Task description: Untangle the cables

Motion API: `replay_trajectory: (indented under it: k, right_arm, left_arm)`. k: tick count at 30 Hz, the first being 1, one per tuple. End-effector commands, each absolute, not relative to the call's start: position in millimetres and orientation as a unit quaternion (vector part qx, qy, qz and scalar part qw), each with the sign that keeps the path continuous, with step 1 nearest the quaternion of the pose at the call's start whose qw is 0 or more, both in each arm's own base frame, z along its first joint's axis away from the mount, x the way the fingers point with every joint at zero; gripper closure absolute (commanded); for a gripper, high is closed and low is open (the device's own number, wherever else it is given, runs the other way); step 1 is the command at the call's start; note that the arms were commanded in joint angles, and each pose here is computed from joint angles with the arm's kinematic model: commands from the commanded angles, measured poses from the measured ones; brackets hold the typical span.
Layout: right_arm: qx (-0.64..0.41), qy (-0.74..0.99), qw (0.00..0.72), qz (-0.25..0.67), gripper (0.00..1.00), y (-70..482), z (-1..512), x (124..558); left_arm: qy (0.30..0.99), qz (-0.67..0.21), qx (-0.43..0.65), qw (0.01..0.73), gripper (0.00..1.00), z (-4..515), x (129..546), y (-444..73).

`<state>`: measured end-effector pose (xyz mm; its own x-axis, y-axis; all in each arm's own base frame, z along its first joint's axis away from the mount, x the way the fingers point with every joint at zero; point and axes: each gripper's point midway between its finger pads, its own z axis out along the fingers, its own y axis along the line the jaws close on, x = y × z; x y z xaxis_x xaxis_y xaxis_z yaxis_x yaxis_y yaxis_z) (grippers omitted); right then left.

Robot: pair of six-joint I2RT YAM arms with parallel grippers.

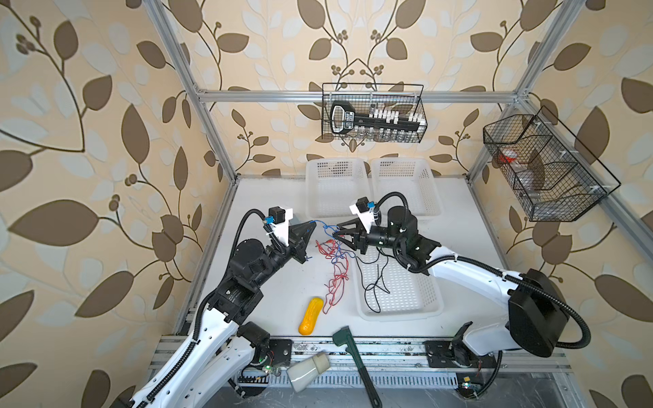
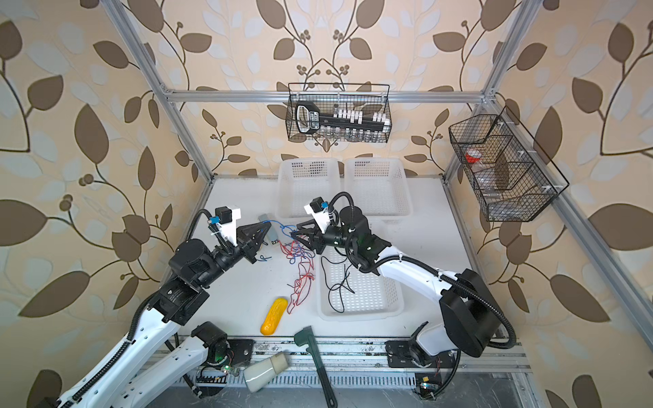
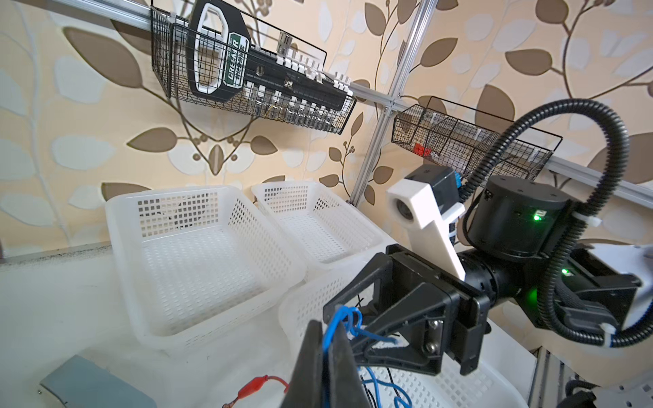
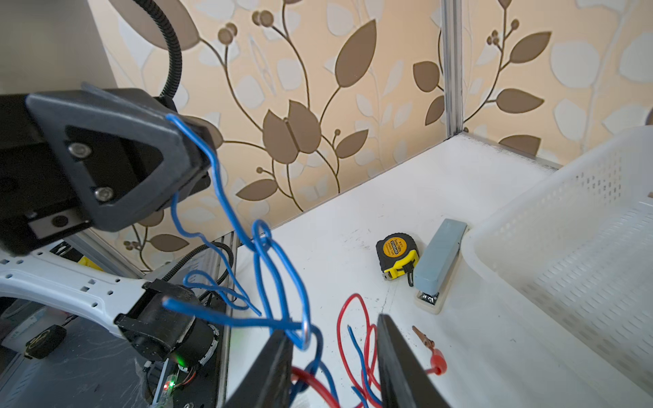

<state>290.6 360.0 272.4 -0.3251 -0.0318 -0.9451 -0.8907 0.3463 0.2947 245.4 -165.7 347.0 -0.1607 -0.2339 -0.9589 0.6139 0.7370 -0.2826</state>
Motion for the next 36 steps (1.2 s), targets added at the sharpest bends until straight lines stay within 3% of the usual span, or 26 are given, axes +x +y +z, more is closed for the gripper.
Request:
replay_trajectory:
  k: [1,11,22,36]
  right_arm:
    - [-0.351,0.64,0.479,0.488,0.66,371.1,298.1,285.4]
    - [-0.306,0.671,0.496,0.458,1.0,364.6,289.0,305.5]
    - [-0.218,0.753,0.508,0.357,1.0,337.9,260.7,347.0]
    - [-0.149,0.836,0.43,0.307,1.0,329.9,208.9,389.0]
  left_arm:
    - [0.655,-0.352,0.146,0.653,1.0,363.3,241.3,-167.2]
    - [0.647,-0.354,0.142,0.66,1.0,366.7,239.7,-165.5]
    - [0.613,-0.368,0.154,0.682,1.0,385.2,224.6,-163.2]
    - [0.525,-0.407,0.223,0.713,1.0,415.8,184.2,-171.2]
